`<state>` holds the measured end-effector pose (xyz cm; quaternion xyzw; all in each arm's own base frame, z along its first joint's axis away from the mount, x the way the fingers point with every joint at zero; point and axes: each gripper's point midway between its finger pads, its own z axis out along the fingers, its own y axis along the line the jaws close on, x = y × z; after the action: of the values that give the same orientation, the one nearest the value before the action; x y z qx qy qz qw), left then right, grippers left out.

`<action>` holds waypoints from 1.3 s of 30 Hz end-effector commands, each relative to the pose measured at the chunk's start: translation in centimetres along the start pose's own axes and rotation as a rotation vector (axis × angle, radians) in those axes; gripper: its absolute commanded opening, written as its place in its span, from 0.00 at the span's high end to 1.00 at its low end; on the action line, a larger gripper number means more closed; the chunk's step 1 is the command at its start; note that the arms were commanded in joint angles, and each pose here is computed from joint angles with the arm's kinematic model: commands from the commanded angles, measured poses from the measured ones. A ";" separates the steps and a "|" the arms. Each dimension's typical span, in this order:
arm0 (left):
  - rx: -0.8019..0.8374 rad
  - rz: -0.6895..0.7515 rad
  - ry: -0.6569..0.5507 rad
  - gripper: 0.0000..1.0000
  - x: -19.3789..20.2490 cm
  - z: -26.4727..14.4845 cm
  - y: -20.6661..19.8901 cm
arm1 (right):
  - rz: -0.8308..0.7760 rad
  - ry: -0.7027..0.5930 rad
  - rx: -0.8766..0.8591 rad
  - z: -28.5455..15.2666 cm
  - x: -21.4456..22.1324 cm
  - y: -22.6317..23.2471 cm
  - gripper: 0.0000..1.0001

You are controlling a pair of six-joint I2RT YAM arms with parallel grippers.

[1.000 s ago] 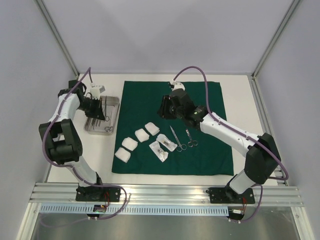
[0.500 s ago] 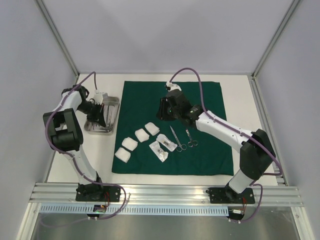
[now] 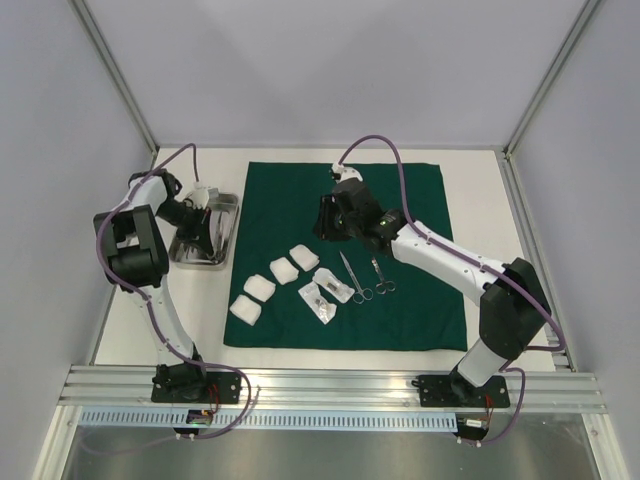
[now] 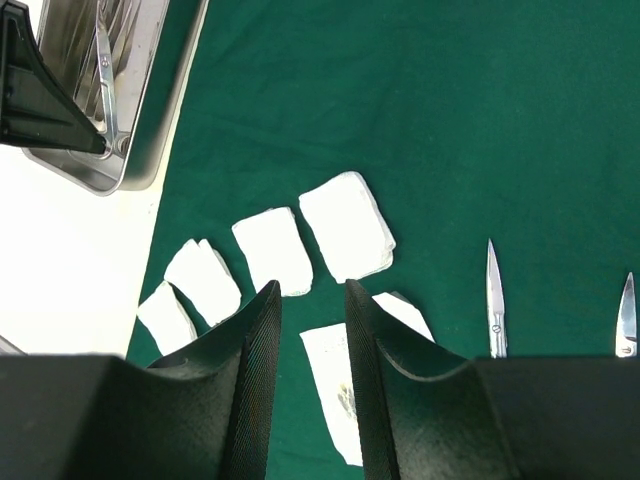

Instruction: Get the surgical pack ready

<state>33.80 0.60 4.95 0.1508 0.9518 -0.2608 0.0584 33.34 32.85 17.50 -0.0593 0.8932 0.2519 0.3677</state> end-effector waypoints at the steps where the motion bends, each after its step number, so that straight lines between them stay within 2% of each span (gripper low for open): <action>1: 0.004 0.006 -0.045 0.88 -1.7 -0.7 0.0 | -0.009 -0.016 0.018 -0.3 -0.3 -0.3 0.66; 7: -0.014 -0.010 -0.022 0.83 -1.8 0.2 1.2 | -0.007 -0.002 0.044 -0.2 0.4 -1.0 0.66; 16: -0.048 -0.023 -0.022 0.83 -2.0 0.5 2.2 | -0.015 -0.014 0.056 -0.6 0.1 -1.2 0.66; 21: -0.079 -0.071 -0.078 0.98 -2.8 0.3 2.3 | -0.022 -0.020 0.076 -0.7 -0.1 -1.6 0.66; 24: -0.087 -0.090 -0.097 1.00 -2.8 0.5 2.5 | -0.027 -0.022 0.083 -0.8 -0.1 -1.7 0.66; 26: -0.080 -0.093 -0.098 0.89 -2.6 0.6 2.3 | -0.034 -0.014 0.105 -0.8 0.1 -2.3 0.65; 30: -0.080 -0.084 -0.103 0.68 -2.5 0.3 2.0 | -0.046 0.003 0.210 -1.3 0.3 -5.0 0.55; 33: -0.106 -0.070 -0.113 0.61 -2.5 -0.3 2.0 | -0.042 0.052 0.285 -1.5 0.9 -8.0 0.54; 39: -0.156 -0.035 -0.162 0.59 -3.1 -2.4 1.3 | -0.103 0.253 0.465 -1.9 5.0 -14.7 0.55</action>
<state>36.29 1.66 3.93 0.1026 0.9651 -0.2211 0.0955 34.35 23.15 12.47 -0.0241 0.9414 0.0921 0.3235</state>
